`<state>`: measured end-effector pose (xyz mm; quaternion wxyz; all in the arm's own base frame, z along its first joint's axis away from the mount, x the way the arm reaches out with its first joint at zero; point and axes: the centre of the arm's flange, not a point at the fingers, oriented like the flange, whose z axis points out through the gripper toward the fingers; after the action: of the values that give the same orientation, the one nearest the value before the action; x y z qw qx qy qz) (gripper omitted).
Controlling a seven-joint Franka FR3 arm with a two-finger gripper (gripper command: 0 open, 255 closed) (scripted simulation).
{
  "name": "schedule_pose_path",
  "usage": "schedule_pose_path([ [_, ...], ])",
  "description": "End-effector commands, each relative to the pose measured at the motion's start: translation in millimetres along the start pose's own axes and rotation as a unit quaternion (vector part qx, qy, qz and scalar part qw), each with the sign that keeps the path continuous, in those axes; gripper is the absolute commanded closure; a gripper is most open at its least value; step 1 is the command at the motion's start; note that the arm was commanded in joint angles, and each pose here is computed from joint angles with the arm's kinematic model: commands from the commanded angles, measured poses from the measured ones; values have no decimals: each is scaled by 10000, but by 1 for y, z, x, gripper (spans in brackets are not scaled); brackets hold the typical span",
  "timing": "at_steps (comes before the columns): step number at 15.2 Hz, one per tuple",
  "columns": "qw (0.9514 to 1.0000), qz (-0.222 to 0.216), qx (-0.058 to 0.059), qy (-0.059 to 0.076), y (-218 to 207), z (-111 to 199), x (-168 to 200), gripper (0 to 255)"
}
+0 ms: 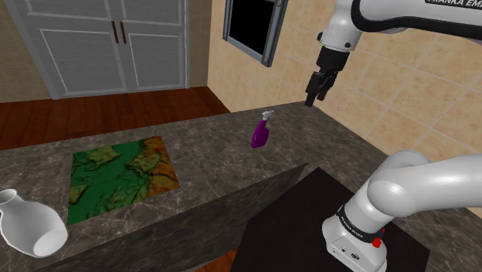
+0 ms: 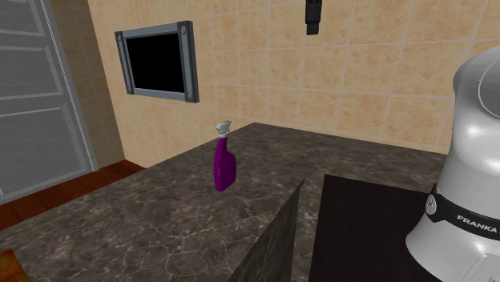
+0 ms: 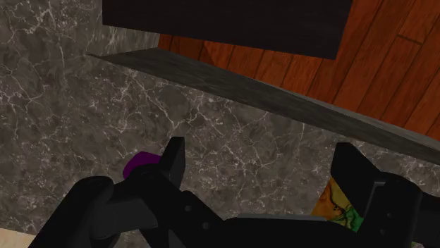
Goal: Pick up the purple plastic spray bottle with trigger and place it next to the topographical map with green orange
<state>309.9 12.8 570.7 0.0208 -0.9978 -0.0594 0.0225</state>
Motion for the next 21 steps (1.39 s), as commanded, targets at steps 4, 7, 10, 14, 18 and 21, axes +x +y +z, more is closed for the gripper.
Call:
schedule_pose_path([
  [4,9985,-494,112,187,35,25,-5,0],
  [7,9942,-987,224,374,70,50,-5,0],
  [10,9869,-1477,336,559,103,76,-2,0],
  [14,9727,-2123,482,804,147,112,10,0],
  [18,9535,-2758,627,1044,187,148,29,0],
  [21,9358,-3225,733,1221,214,175,48,0],
])
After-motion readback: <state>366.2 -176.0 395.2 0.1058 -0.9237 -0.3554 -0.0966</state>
